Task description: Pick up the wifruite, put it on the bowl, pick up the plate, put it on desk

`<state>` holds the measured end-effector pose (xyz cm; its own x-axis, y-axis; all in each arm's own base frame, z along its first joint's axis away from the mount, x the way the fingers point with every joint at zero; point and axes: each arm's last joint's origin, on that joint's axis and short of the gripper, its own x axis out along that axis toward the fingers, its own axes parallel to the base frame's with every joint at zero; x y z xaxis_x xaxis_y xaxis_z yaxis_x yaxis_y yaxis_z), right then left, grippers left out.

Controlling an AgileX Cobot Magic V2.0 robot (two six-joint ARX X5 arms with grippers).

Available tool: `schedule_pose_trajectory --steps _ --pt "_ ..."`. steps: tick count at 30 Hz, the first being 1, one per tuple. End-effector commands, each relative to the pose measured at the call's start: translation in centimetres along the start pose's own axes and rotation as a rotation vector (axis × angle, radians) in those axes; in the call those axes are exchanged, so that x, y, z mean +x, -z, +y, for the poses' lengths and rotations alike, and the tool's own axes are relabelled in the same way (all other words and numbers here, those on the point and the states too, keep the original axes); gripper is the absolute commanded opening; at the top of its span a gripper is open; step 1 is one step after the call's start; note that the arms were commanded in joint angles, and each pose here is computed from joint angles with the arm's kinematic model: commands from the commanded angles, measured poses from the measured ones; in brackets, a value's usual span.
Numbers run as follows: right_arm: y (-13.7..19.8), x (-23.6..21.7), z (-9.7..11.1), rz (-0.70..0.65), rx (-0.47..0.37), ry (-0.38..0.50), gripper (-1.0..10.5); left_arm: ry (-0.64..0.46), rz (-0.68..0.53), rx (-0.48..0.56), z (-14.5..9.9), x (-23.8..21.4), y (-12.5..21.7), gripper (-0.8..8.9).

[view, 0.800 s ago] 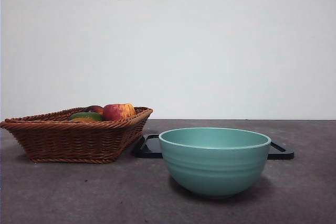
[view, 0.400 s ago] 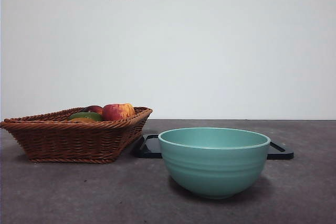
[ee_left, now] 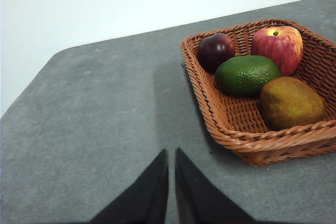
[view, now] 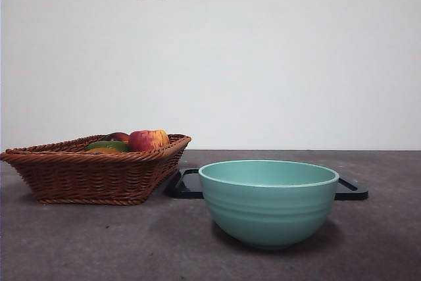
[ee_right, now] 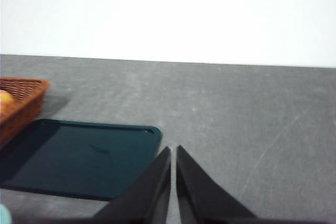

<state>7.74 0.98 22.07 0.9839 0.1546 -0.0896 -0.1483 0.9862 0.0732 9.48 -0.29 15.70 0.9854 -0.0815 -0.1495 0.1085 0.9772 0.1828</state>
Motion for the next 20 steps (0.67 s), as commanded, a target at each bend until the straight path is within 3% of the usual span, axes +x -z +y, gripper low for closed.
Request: schedule_pose_trajectory --steps 1,11,20 --pt "1.8 0.8 -0.3 -0.042 0.040 0.015 0.1 0.000 0.027 -0.003 -0.1 0.2 0.7 0.19" --pt "5.8 2.2 -1.2 0.013 0.075 0.115 0.1 0.000 0.027 -0.003 -0.1 0.2 0.7 0.19" --pt "6.8 2.3 -1.7 0.065 0.088 0.166 0.1 0.000 0.028 -0.003 -0.1 0.2 0.7 0.19"
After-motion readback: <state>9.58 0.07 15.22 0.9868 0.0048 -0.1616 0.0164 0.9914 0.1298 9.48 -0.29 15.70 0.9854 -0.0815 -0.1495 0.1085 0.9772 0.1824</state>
